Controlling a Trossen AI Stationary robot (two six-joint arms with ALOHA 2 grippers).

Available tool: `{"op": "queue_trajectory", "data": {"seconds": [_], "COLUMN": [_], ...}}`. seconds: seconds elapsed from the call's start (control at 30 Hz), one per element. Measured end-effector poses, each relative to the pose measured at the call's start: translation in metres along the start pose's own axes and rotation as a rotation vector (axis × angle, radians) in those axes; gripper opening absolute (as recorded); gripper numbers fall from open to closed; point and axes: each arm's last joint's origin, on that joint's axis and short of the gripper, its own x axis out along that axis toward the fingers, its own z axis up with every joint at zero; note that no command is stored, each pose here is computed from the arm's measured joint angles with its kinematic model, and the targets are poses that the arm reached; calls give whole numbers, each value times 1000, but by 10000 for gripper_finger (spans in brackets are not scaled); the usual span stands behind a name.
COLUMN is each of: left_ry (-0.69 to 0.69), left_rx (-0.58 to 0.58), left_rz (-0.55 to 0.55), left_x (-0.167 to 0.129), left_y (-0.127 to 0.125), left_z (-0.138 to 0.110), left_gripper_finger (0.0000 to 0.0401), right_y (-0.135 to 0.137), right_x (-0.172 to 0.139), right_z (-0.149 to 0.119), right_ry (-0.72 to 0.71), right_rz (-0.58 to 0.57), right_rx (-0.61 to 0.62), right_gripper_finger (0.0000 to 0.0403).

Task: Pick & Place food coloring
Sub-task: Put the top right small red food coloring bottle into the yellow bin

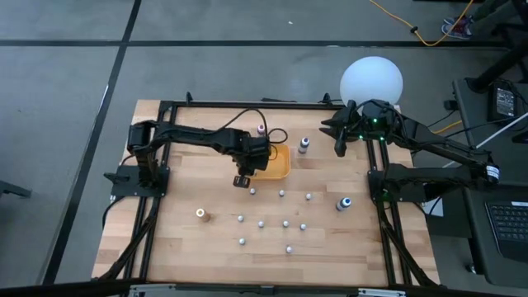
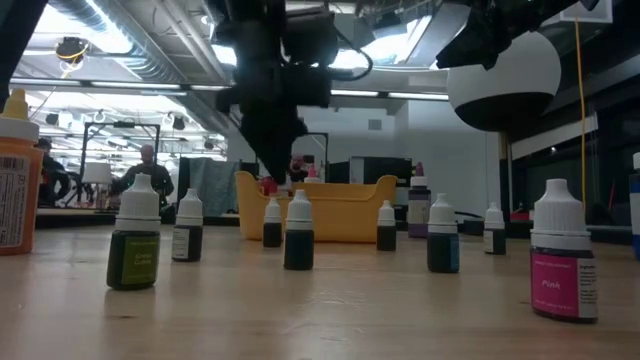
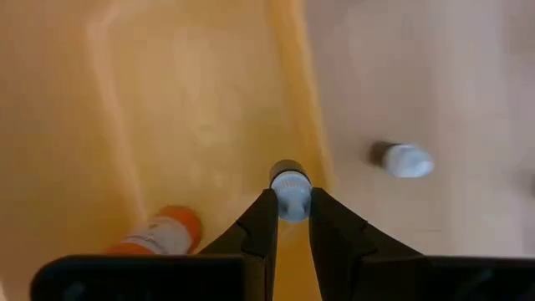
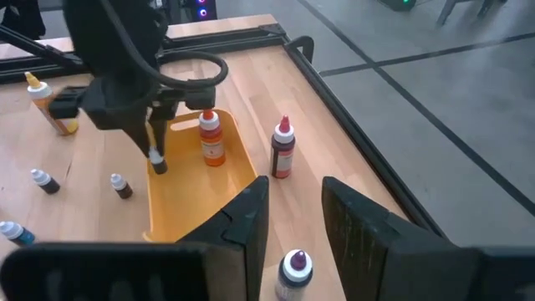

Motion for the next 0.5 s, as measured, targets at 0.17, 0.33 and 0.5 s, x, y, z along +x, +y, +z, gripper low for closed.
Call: {"op": "queue_trajectory", "data": {"seconds": [0.17, 0.33, 0.5], "left_ry": [15, 33, 22], "left_rx": [24, 28, 48], "left_rz": [36, 34, 41], "left_x": [9, 18, 19], "left_y": [0, -1, -1], "left_z": [-6, -14, -13], "left_gripper_finger": [48, 48, 49], "right_y": [0, 0, 0], "right_x": [0, 0, 0], "right_z": [0, 0, 0], "right_ry": [0, -2, -3], "right_rz": [0, 0, 0], "right_rx": [1, 5, 8], "right_gripper_finger": [116, 116, 116]}}
